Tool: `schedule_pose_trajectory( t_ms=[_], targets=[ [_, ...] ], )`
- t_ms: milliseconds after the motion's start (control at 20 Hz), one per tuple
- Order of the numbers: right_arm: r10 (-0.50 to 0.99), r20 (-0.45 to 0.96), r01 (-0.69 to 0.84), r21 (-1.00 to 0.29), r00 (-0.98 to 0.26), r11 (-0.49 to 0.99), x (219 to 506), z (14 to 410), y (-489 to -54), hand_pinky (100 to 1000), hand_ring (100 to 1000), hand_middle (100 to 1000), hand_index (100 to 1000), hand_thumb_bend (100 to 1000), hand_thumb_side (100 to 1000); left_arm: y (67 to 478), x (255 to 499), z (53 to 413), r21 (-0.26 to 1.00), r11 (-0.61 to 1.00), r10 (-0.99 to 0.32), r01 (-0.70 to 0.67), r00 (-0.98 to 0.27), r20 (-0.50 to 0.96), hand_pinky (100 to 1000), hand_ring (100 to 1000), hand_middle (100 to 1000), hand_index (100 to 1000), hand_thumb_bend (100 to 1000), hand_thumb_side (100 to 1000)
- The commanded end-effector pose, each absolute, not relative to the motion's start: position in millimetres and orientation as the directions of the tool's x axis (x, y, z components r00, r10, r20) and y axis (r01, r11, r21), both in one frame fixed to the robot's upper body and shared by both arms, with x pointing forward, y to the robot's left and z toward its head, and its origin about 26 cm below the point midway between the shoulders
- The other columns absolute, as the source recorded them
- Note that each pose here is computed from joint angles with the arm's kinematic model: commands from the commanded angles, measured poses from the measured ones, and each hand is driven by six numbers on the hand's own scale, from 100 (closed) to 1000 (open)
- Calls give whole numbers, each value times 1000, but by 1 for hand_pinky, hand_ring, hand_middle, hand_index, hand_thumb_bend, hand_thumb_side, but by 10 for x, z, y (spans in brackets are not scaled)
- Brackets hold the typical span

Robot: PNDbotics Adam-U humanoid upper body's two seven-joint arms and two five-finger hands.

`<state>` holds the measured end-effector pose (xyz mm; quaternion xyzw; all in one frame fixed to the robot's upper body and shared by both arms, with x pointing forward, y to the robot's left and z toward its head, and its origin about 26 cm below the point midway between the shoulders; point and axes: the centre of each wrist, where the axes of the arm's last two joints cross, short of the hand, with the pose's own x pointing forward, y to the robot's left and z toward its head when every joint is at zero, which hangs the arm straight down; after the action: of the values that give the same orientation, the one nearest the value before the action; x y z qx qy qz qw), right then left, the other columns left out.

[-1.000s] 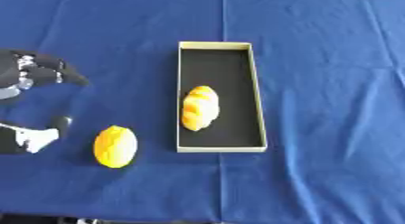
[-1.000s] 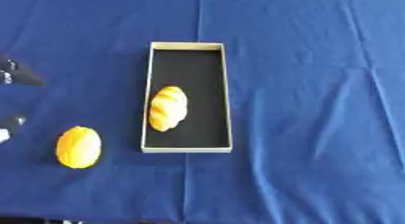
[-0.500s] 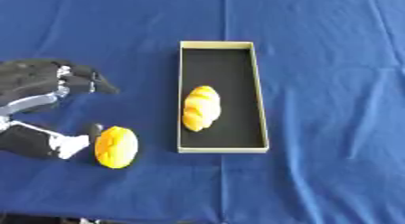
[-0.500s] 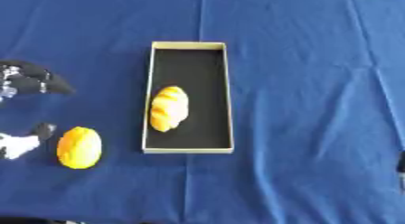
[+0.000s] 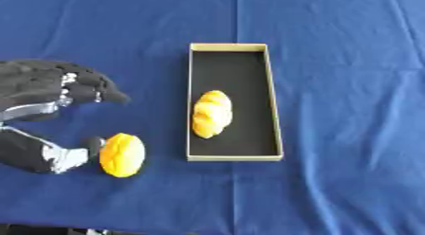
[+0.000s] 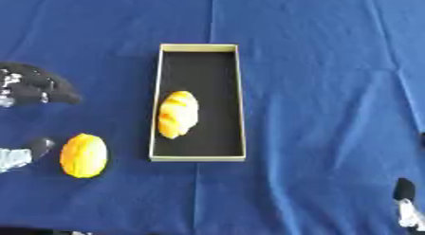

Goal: Pick up objects on the table and place them in the box.

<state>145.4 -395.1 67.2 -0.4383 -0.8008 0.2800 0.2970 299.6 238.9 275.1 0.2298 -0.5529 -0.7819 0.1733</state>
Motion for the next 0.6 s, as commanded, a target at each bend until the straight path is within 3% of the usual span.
schedule_pose_trajectory(
  t_ms=[50, 250, 450, 600],
  targets=[
    [799, 224, 575, -589, -558, 567, 1436, 654, -3922, 783, 876, 824, 899, 100, 544, 2398, 2975, 2831, 932, -363, -519, -1, -830, -203, 944, 946, 855, 981, 194, 932],
    [802, 242, 571, -593, -546, 568, 1416, 583, -3844, 782, 877, 824, 902, 100, 579, 2368, 2977, 2781, 918, -396, -513, 10, -832, -212, 965, 957, 862, 988, 198, 890],
    [799, 252, 567, -591, -545, 573, 1415, 551, -3799, 781, 876, 823, 903, 100, 641, 2320, 2976, 2713, 891, -452, -501, 26, -834, -230, 982, 976, 880, 1000, 243, 671],
    [800, 259, 563, -595, -542, 574, 1406, 518, -3758, 780, 877, 823, 904, 100, 660, 2307, 2974, 2663, 878, -478, -505, 43, -831, -234, 986, 976, 882, 1000, 254, 628]
  ],
)
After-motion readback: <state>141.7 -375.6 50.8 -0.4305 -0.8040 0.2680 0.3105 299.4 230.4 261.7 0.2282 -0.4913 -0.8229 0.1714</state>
